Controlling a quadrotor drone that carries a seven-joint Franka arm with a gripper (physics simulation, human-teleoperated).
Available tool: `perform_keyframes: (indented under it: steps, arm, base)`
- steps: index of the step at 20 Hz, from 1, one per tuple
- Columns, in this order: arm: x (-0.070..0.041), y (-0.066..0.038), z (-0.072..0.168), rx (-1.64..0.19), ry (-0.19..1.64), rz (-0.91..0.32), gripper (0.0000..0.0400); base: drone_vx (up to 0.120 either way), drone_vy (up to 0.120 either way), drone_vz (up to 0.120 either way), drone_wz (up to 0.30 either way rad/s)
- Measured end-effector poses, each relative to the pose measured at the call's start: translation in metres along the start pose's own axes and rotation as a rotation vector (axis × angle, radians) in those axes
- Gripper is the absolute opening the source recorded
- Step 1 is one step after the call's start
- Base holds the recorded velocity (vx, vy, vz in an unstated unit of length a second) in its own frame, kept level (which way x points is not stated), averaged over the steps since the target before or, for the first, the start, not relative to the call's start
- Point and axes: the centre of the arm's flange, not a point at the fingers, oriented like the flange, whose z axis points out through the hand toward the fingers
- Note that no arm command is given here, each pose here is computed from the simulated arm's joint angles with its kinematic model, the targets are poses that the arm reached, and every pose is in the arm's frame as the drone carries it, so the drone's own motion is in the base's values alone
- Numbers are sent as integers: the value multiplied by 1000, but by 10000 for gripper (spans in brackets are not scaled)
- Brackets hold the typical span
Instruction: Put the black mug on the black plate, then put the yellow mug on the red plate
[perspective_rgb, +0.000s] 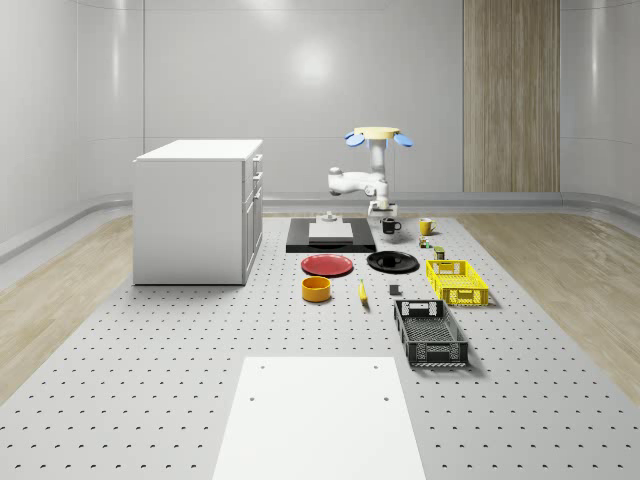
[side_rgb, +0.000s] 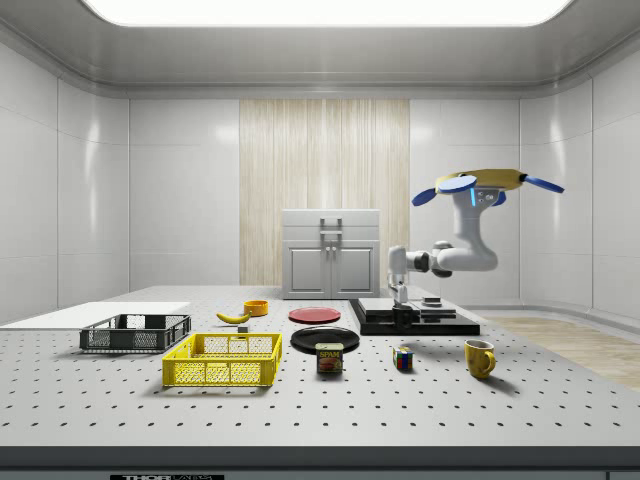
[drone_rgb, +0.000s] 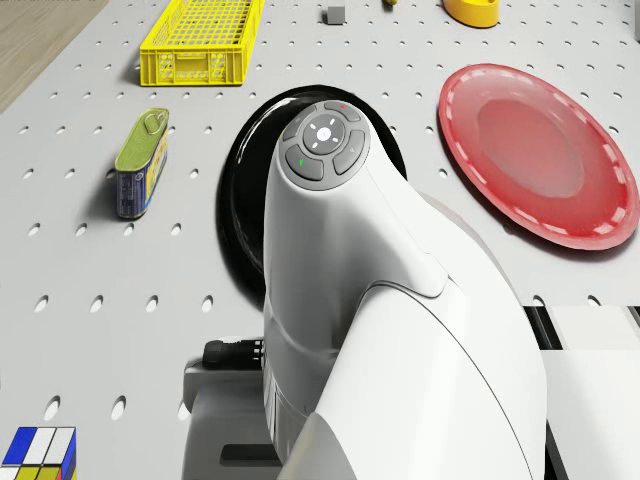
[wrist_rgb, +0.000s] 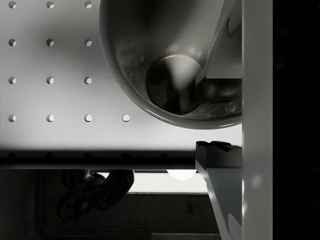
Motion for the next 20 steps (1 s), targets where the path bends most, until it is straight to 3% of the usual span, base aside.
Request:
perform_keyframes:
  steps: [16, 20]
  arm:
    - [0, 0, 0, 0, 0, 0, 110]
    - [0, 0, 0, 0, 0, 0, 110]
  base:
    - [120, 0, 2, 0]
    - [120, -110, 0, 0]
